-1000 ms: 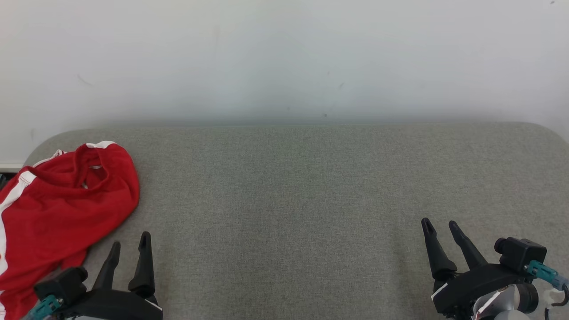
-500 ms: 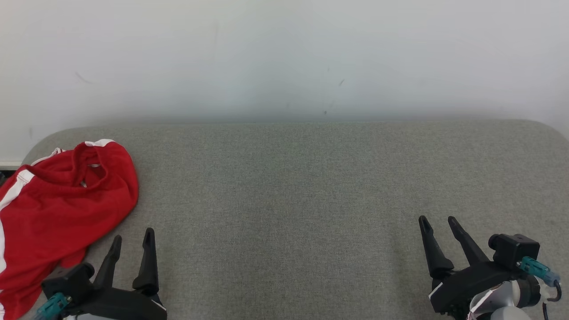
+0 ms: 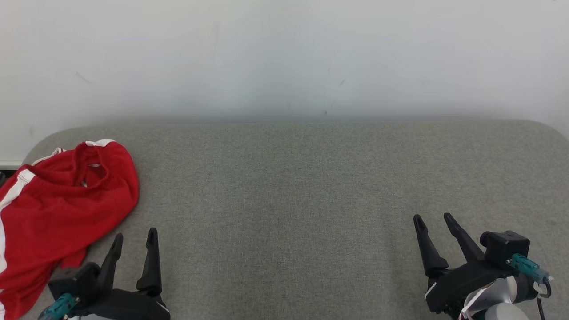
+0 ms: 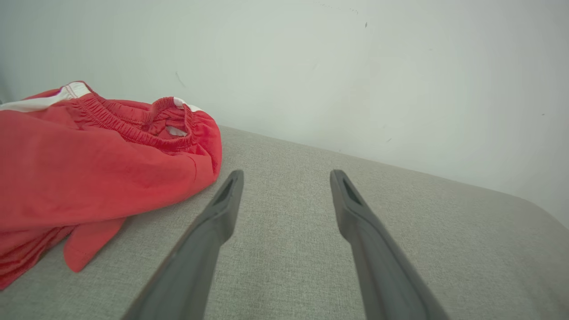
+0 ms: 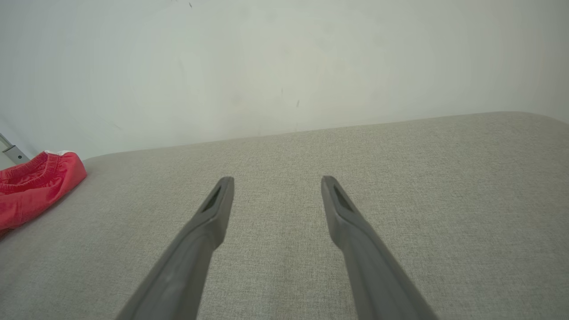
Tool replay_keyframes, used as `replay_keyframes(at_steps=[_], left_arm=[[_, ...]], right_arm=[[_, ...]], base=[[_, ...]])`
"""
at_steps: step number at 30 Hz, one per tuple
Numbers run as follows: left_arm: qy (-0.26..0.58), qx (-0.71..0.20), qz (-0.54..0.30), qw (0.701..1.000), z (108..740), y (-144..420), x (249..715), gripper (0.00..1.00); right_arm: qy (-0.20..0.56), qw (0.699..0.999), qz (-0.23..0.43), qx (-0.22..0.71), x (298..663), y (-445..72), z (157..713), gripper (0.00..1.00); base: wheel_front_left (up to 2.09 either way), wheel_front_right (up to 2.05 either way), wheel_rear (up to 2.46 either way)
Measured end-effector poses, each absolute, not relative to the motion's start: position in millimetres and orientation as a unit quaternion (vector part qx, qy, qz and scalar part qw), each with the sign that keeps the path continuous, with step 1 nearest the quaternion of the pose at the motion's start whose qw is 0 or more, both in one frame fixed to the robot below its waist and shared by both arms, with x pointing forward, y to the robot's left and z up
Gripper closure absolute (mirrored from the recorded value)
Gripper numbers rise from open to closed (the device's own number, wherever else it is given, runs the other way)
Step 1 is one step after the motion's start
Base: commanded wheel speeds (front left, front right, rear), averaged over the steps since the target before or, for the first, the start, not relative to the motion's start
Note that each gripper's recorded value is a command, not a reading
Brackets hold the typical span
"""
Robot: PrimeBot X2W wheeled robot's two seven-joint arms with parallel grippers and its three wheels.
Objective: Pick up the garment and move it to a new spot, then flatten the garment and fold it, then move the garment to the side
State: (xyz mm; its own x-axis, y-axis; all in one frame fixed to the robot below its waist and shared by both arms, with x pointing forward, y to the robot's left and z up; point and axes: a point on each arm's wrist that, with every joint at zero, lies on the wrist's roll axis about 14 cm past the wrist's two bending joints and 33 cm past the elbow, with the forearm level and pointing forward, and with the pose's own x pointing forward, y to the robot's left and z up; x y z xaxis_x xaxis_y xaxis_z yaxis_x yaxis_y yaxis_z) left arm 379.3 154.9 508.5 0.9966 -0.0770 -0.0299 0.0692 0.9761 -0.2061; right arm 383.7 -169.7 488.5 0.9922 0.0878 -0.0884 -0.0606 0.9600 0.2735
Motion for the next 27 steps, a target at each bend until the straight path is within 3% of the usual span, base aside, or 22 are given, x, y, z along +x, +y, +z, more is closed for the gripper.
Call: replay_keyframes(at_steps=[27], left_arm=[[0.031,-0.097,-0.03,0.994,504.1,157.9,375.7,0.0]], right_arm=[[0.052,0.99,0.05,0.123,385.1,-161.4,486.5,0.0]], base=[[0.0,0.0,0.0]])
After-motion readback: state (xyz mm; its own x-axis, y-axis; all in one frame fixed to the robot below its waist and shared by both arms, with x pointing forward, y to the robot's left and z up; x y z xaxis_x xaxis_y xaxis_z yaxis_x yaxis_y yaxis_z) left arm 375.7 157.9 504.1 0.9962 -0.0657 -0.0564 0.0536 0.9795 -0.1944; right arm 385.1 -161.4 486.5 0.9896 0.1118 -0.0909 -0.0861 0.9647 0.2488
